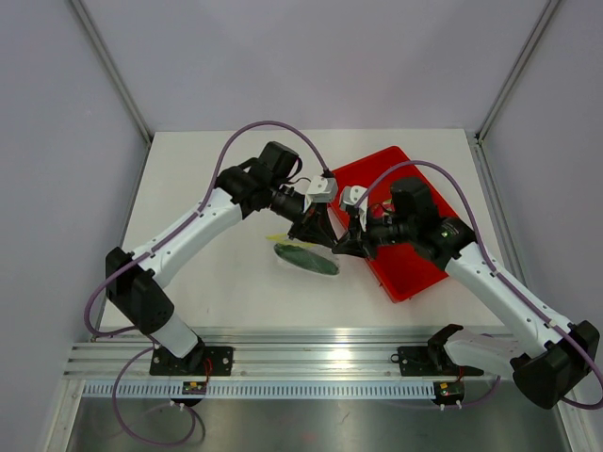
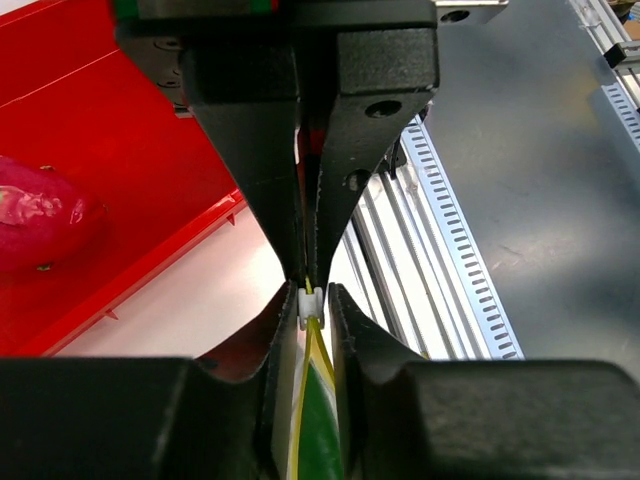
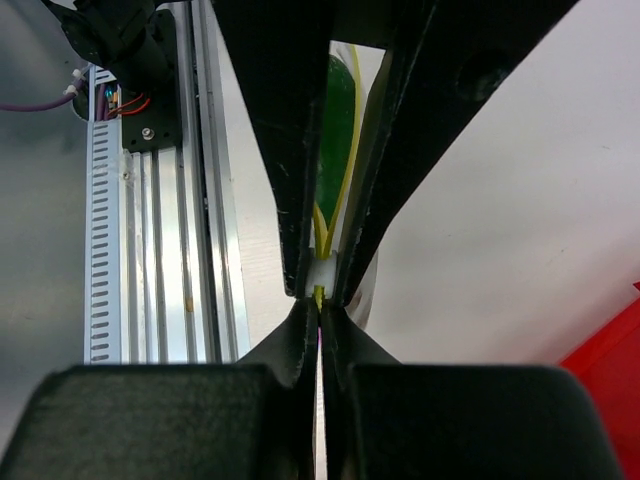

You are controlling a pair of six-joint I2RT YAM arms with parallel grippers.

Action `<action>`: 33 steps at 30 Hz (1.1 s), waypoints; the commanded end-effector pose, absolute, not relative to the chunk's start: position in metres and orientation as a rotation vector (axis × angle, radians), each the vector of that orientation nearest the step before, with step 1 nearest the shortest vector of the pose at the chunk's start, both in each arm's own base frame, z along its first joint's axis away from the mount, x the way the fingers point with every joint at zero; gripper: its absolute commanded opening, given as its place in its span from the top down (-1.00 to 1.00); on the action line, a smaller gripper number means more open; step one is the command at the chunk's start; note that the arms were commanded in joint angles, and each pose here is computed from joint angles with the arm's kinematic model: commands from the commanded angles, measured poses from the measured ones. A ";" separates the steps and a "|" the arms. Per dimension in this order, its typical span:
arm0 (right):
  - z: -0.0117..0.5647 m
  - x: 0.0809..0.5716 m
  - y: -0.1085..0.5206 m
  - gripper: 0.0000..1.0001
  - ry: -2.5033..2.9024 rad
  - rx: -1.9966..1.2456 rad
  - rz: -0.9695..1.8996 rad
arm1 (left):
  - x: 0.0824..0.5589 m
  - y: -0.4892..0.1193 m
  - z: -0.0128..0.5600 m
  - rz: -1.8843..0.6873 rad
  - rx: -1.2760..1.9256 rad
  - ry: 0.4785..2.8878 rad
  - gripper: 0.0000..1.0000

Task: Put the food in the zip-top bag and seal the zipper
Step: Zip the zipper food storage bag at the center of the board.

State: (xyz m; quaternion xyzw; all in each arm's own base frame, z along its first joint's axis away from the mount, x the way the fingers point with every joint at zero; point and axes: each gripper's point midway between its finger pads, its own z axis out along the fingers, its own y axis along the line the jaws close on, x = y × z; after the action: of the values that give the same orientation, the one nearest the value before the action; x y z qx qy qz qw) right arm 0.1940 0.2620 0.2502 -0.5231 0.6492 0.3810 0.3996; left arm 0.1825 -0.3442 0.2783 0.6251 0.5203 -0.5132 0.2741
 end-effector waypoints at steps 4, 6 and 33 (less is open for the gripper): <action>0.280 0.211 0.260 1.00 1.522 -1.255 0.836 | 0.175 -0.344 0.274 -1.424 1.703 1.407 0.86; 0.282 0.217 0.256 1.00 1.507 -1.219 0.786 | 0.176 -0.341 0.269 -1.406 1.716 1.426 0.99; 0.279 0.290 0.206 1.00 1.661 -0.780 0.398 | 0.222 -0.261 0.236 -1.361 1.438 1.685 1.00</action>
State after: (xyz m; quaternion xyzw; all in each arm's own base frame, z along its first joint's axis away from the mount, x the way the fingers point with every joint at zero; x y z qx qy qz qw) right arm 0.2594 0.2199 0.2471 -0.3899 0.7273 0.2118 0.5236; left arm 0.2266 -0.2800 0.2264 0.5557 0.6122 -0.4993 0.2591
